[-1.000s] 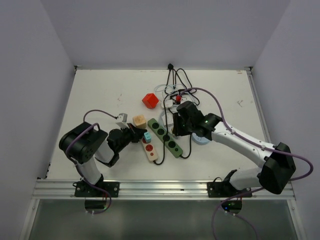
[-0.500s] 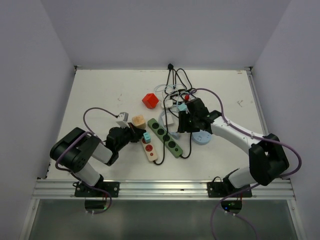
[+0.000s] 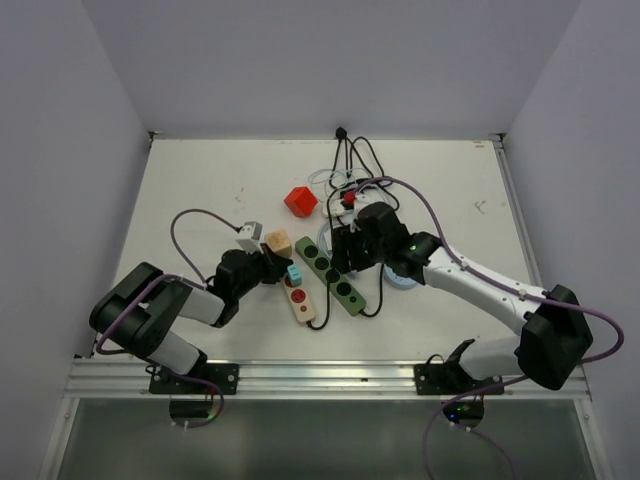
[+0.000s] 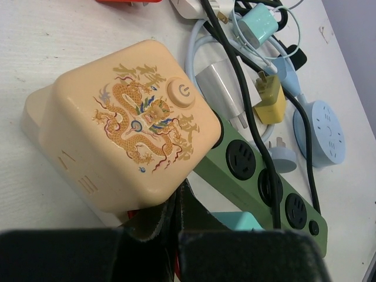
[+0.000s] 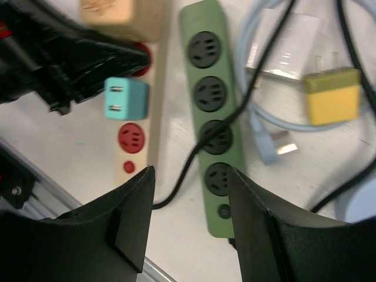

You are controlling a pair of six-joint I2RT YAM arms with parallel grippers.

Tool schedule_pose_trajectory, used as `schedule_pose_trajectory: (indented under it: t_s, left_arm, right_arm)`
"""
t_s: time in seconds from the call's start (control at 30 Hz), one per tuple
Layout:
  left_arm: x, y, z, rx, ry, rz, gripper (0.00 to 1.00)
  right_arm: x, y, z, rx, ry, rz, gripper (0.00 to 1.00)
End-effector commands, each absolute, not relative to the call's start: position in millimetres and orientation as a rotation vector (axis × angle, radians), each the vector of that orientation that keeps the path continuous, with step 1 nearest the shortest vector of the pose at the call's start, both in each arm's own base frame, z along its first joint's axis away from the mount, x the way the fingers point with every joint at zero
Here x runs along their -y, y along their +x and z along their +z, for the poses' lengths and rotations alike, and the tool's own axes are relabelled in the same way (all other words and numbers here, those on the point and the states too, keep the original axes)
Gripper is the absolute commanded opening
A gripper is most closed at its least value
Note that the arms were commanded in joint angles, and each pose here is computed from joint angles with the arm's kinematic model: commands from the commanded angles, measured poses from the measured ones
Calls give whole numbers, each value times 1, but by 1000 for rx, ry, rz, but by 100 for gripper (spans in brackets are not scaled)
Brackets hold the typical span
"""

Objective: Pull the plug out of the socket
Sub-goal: Place the plug at the center of the board, then remove the plug from the socket.

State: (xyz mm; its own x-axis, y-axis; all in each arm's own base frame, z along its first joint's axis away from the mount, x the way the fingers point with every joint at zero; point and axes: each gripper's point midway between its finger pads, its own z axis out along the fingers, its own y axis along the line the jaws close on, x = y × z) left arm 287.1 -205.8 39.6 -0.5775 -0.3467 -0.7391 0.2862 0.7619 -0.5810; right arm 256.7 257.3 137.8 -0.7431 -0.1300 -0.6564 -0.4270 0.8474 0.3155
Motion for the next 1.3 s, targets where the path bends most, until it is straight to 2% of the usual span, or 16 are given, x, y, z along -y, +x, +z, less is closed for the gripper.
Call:
schedule_pose_trajectory:
  t_s: [0.0,0.23,0.43,0.93,1.13,1.27]
  left_arm:
    - [186,262,-9,-2232,-11,-692,2]
    - [188,267,0,-2219,18,-692,4]
    - [189,268,6,-2213,41,-682,4]
    - [190,267,4,-2256,109,-663,4]
    - [188,267,7,-2241,145,-641,4]
    - [186,264,3,-2240,140,-644,4]
  right_arm:
    - [-295,257,159,-2268,-489,640,56]
    - [-341,252,138,-2276,-577,538,56]
    - [-373,248,132,-2242,-649,581,56]
    - [-402,251,94,-2287,-680,508,56]
    - [-402,257,78,-2304,-662,425,49]
    - [-401,259,74,-2312,-656,402,33]
